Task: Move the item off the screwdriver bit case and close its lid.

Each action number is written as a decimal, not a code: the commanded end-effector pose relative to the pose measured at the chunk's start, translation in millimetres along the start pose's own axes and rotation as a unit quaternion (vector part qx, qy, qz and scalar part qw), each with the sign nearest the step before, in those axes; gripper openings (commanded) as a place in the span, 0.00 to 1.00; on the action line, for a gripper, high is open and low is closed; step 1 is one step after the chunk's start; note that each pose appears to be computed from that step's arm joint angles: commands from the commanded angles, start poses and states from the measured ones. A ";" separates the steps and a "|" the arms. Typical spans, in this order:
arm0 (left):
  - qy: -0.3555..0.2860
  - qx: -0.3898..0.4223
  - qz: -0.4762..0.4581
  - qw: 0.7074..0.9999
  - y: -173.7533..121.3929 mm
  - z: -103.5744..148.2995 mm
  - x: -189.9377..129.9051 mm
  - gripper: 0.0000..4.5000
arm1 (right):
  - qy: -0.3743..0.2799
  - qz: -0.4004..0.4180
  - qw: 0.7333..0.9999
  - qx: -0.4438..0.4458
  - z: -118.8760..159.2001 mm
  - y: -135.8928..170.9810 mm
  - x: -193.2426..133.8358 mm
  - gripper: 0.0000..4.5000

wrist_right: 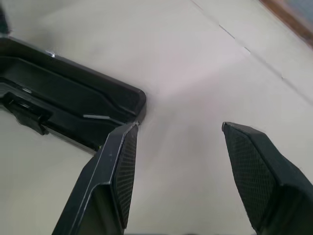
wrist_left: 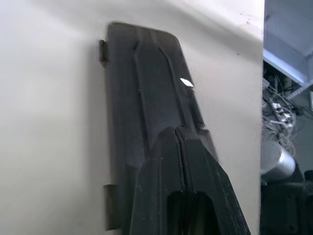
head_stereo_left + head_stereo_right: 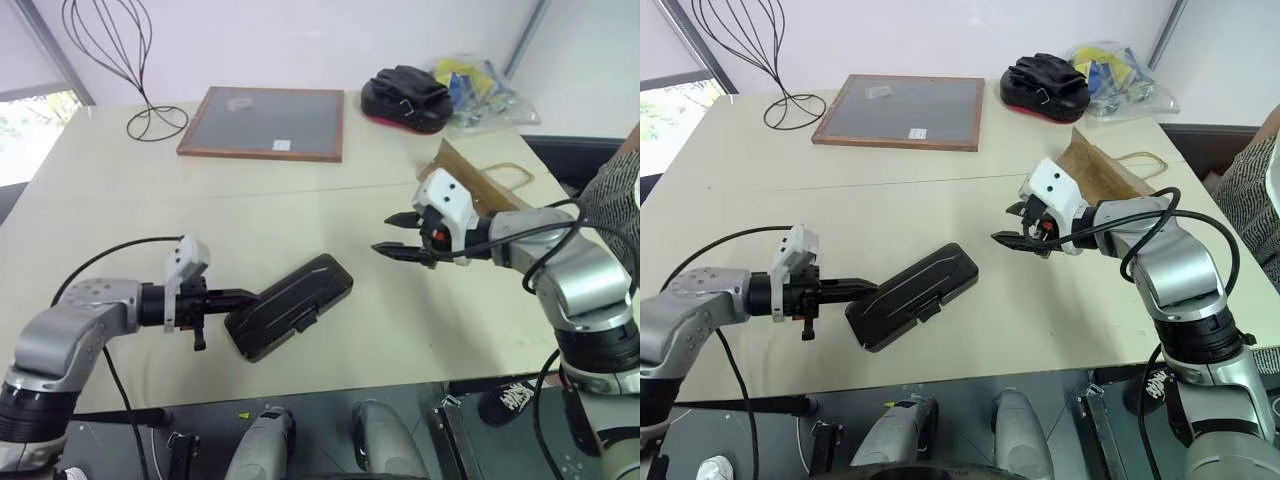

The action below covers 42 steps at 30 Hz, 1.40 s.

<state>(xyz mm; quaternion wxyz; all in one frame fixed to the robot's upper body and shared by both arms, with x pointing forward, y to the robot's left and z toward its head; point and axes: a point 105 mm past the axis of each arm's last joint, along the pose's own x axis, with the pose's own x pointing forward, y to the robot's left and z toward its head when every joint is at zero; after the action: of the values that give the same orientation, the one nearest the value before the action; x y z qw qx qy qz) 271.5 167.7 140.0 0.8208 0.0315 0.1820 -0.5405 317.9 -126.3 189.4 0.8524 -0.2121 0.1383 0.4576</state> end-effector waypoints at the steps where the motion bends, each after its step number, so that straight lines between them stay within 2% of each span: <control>1: -0.019 0.035 0.010 0.999 14.5 21.3 1.3 0.00 | -0.024 0.038 0.999 -0.003 13.6 17.8 -2.7 0.63; 7: -0.017 0.065 -0.006 0.998 40.9 38.7 22.7 0.00 | -0.030 0.147 0.987 0.053 14.1 68.9 0.1 0.63; 12: 0.016 0.083 -0.024 0.996 57.6 33.4 43.4 0.00 | -0.001 0.177 0.976 0.124 -4.8 90.5 7.0 0.11; 13: 0.030 0.089 -0.025 0.995 63.2 29.2 52.8 0.00 | 0.008 0.181 0.969 0.169 -14.3 94.0 14.5 0.01; 16: 0.054 0.106 -0.033 0.992 71.6 21.1 69.2 0.00 | 0.027 0.176 0.954 0.242 -30.7 100.6 31.3 0.01; 23: 0.075 0.140 -0.049 0.986 75.5 18.0 89.5 0.00 | 0.073 0.160 0.945 0.276 -51.9 121.5 56.7 0.01; 30: 0.099 0.161 -0.083 0.979 69.3 14.0 96.1 0.00 | 0.067 0.152 0.939 0.300 -49.9 130.0 68.0 0.01; 37: 0.154 0.187 -0.149 0.959 55.5 -1.7 97.6 0.00 | 0.045 0.131 0.938 0.318 -40.5 132.8 78.7 0.01; 42: 0.168 0.202 -0.173 0.949 50.2 -2.2 108.5 0.00 | 0.034 0.116 0.939 0.321 -35.6 135.2 84.9 0.01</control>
<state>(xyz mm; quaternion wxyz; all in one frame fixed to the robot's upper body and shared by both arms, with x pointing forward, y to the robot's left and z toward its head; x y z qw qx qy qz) 356.7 101.6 94.6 0.6712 0.2383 0.2095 -0.6699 245.3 -18.1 82.9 0.7981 0.0751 0.3529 0.4826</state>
